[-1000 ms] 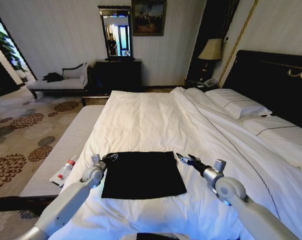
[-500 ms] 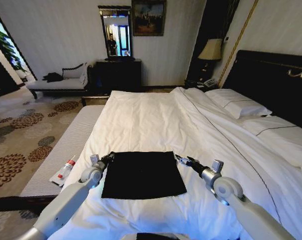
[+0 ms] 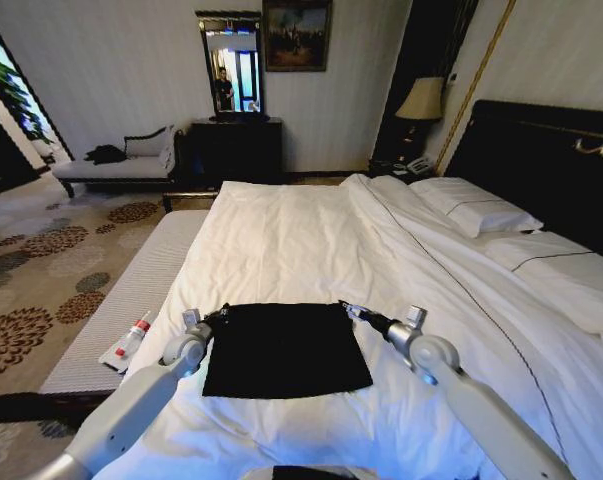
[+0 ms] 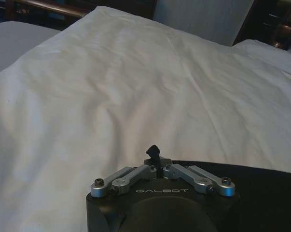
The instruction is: Fold the clothes on the bed.
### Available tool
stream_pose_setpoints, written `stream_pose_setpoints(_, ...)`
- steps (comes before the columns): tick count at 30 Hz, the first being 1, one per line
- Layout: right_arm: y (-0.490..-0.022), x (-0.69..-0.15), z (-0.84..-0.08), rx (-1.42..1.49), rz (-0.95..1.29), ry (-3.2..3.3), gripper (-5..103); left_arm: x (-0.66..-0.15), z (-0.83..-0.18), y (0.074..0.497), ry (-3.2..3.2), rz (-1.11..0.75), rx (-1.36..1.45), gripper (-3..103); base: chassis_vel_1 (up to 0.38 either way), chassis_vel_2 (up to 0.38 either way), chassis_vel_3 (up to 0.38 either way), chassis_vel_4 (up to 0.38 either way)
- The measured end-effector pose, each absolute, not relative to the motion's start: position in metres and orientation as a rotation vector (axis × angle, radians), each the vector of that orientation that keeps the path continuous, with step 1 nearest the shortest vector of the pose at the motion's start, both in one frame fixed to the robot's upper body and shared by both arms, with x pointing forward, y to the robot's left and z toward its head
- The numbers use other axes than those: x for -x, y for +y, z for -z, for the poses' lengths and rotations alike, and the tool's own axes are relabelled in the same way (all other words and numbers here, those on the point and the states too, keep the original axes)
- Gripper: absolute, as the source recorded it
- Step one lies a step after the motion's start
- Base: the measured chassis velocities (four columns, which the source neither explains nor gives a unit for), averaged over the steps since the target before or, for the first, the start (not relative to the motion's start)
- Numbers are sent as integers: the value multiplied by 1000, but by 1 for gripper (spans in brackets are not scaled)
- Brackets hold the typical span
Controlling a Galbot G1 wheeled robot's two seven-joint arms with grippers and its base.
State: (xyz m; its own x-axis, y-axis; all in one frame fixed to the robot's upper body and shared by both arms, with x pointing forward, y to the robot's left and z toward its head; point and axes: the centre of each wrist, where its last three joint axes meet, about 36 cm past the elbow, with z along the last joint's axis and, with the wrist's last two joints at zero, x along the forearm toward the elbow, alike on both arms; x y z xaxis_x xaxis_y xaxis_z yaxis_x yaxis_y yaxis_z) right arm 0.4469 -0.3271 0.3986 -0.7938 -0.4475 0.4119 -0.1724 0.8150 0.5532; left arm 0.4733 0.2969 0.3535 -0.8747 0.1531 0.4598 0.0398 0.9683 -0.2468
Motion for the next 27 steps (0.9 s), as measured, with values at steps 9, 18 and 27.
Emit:
stream_pose_setpoints(9,-335,-467,-349,-388,620,-2427,100,-478,-357,293,-2618,-313,156,1,0,0,0,0)
stream_pose_setpoints(18,-334,-486,-340,-366,638,-2418,100,-478,-357,292,-2617,-318,157,1,0,0,0,0)
stream_pose_setpoints(27,-333,-496,-330,-344,640,-2416,100,-476,-359,292,-2614,-313,168,1,0,0,0,0)
